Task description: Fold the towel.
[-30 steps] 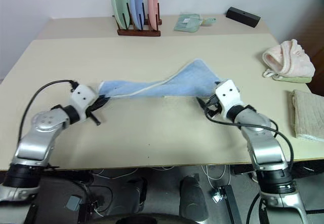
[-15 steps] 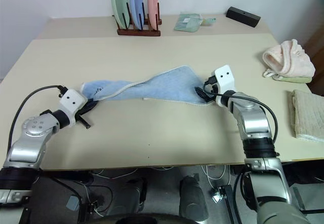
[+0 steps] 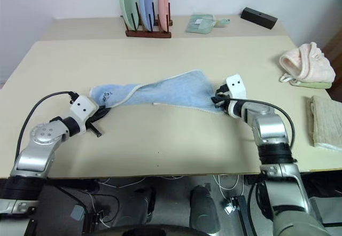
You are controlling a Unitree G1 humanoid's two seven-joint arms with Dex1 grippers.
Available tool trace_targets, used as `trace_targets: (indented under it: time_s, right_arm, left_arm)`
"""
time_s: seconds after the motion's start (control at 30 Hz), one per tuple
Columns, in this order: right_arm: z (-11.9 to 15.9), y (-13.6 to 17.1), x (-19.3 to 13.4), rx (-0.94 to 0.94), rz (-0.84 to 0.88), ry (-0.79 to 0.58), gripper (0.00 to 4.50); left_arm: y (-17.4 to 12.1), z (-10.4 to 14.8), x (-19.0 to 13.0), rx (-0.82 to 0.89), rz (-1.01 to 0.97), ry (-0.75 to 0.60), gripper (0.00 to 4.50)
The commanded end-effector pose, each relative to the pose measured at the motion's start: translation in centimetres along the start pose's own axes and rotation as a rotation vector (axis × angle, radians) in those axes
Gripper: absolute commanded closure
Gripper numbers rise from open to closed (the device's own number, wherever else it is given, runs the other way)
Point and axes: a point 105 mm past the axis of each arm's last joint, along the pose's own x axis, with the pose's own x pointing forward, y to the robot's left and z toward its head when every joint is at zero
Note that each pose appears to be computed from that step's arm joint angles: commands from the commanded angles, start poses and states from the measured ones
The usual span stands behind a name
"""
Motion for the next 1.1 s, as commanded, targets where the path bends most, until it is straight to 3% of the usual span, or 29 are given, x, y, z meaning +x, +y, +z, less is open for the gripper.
trace_targets:
  time_s: [0.03,0.2,0.3,0.5,0.7,1.1]
  right_arm:
    - [1.5,2.8,-3.2,-0.181,0.143,-0.064,4.46]
    - [-0.1,5.6,-5.7,-0.310,0.256,0.006,4.46]
    - [0.7,4.8,-5.9,-0.254,0.219,-0.020,3.70]
    - [3.7,0.6,-5.8,-0.181,0.013,-0.136,0.83]
    - [3.2,-2.5,-4.0,-0.027,-0.074,-0.102,0.83]
    - [3.0,-3.6,3.1,0.036,-0.089,-0.024,0.83]
  left_arm:
    - [0.3,1.1,-0.1,0.030,0.005,-0.041,4.50]
    - [-0.3,1.1,0.4,0.042,-0.029,-0.042,4.50]
    - [-0.5,1.4,1.0,0.056,-0.043,-0.049,4.50]
    - [-0.6,1.7,1.5,0.057,-0.054,-0.060,4.50]
    - [-1.1,1.7,1.9,0.058,-0.065,-0.063,4.50]
    - [-2.3,2.4,2.4,0.054,-0.089,-0.084,4.50]
